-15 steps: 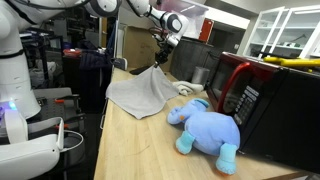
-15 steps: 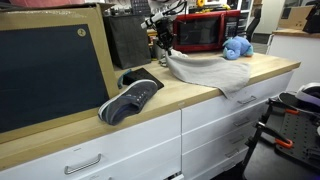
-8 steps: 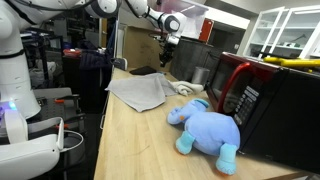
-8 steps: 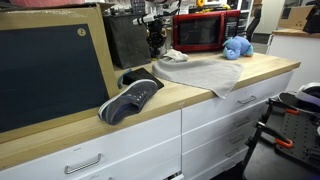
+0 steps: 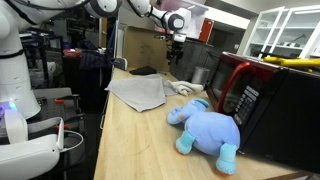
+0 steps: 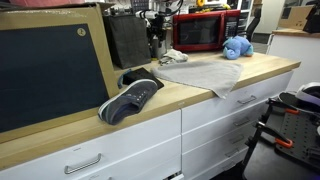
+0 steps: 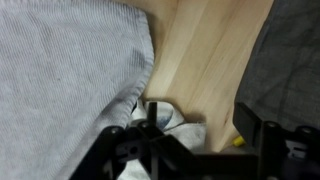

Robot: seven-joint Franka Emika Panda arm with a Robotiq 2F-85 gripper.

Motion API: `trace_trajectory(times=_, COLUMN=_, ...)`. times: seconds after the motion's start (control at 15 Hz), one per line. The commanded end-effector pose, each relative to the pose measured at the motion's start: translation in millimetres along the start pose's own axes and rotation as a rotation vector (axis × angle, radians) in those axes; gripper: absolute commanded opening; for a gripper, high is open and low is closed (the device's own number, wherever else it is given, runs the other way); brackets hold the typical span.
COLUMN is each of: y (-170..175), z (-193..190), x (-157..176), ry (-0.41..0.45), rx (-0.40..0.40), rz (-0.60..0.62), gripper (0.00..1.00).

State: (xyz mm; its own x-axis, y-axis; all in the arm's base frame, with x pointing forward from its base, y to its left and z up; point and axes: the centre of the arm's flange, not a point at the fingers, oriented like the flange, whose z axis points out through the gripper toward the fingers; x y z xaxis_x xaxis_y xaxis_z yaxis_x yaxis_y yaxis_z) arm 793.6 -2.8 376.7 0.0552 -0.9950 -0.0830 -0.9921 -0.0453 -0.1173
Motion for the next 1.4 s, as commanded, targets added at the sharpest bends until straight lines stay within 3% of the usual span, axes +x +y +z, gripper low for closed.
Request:
trace_trajectory(times=0.0, y=3.5, z=-9.4, x=41.1, ry=0.041, rx=0.019, rz=0.011, gripper=1.00)
trace_trajectory(times=0.13, y=7.9, z=-3.2, x=67.7, ry=0.082, rx=-0.005, rz=0.014, gripper=1.00)
trace_trajectory(times=0.2, y=11.6, z=0.5, x=78.3, ry=0.096, rx=-0.008, rz=0.013, gripper=0.75)
trace_trajectory(times=0.33, y=18.3, z=13.8, x=91.1, ry=0.119, rx=-0.015, rz=0.018, gripper=0.72)
trace_trajectory(times=0.93, y=25.2, z=92.4, x=80.8, ry=0.195, rx=0.008, rz=-0.014, gripper=0.02)
trace_trajectory(times=1.13, y=27.8, z=113.6, x=83.0, ry=0.245, rx=0.022, rz=-0.049, gripper=0.00)
trace_trajectory(times=1.33, y=22.3, z=122.2, x=90.8, ry=0.323, rx=0.084, rz=-0.092, gripper=0.00)
